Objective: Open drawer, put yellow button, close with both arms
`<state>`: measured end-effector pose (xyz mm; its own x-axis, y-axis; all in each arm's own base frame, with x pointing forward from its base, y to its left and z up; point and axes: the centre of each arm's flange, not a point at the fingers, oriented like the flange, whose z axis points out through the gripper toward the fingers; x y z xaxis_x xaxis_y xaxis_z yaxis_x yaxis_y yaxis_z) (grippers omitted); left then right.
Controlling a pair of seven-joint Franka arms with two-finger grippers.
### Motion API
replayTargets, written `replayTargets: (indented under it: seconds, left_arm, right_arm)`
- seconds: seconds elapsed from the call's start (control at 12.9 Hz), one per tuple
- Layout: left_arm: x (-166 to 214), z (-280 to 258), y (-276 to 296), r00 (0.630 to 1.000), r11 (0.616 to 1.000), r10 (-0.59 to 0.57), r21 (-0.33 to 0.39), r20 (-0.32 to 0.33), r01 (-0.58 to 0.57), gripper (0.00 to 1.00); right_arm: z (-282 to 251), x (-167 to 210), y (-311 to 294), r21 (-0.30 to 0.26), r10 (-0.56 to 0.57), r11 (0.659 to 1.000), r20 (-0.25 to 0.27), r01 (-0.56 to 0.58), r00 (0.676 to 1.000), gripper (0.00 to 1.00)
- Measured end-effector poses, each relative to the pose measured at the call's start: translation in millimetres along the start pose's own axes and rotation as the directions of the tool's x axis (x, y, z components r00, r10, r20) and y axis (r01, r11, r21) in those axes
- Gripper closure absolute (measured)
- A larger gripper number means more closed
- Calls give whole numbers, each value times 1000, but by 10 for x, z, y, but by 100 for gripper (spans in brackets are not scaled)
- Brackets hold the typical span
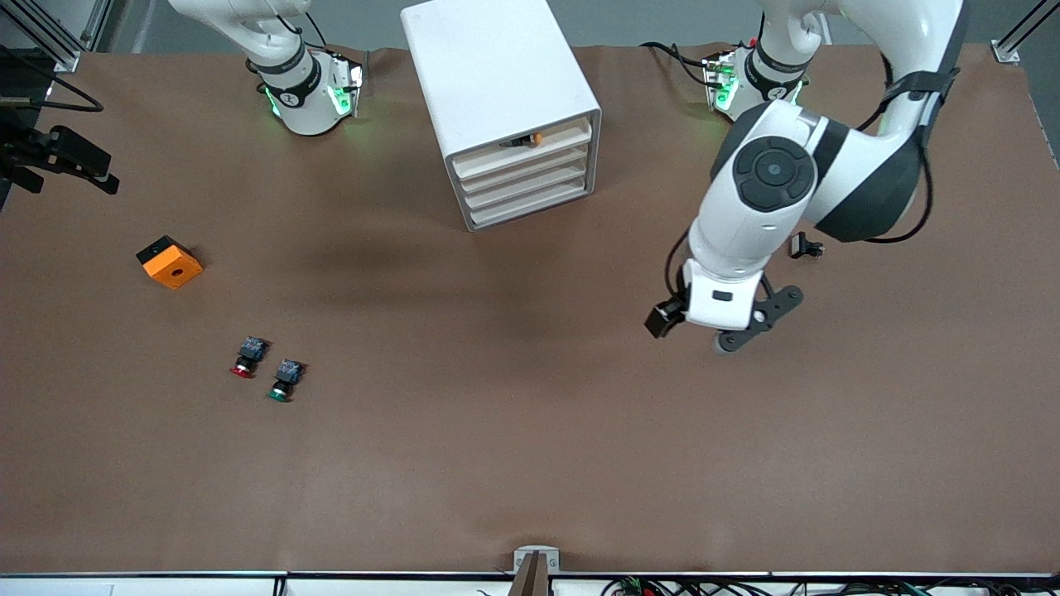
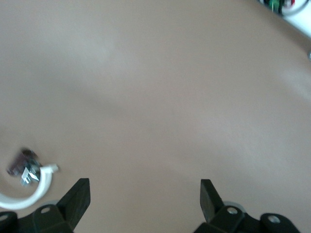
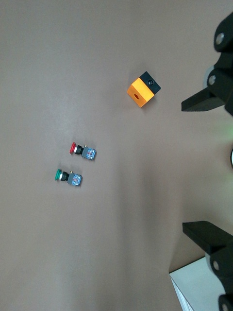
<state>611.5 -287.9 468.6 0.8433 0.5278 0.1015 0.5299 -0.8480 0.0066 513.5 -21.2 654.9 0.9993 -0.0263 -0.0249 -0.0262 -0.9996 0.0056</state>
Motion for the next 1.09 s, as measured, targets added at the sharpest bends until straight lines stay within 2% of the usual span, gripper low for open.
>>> replayTargets:
  seconds: [0.47,0.93,1.09]
  left_arm:
    - [866,-334,-767,978,980,199,21,-57,-198,0]
    - [1059,-961,-1383,936,934,349,95,-50,-344,0]
    - [1082,-1190,-1604,916,914,400,90,-36,-395,0]
  right_arm:
    - [0,0,-1,0,0,1000,0,0,1000,0]
    - [-4,0,-3,0,0,1000,-1,0,1000,0]
    - [-5,0,-3,0,-1,1000,-1,1,1000,0]
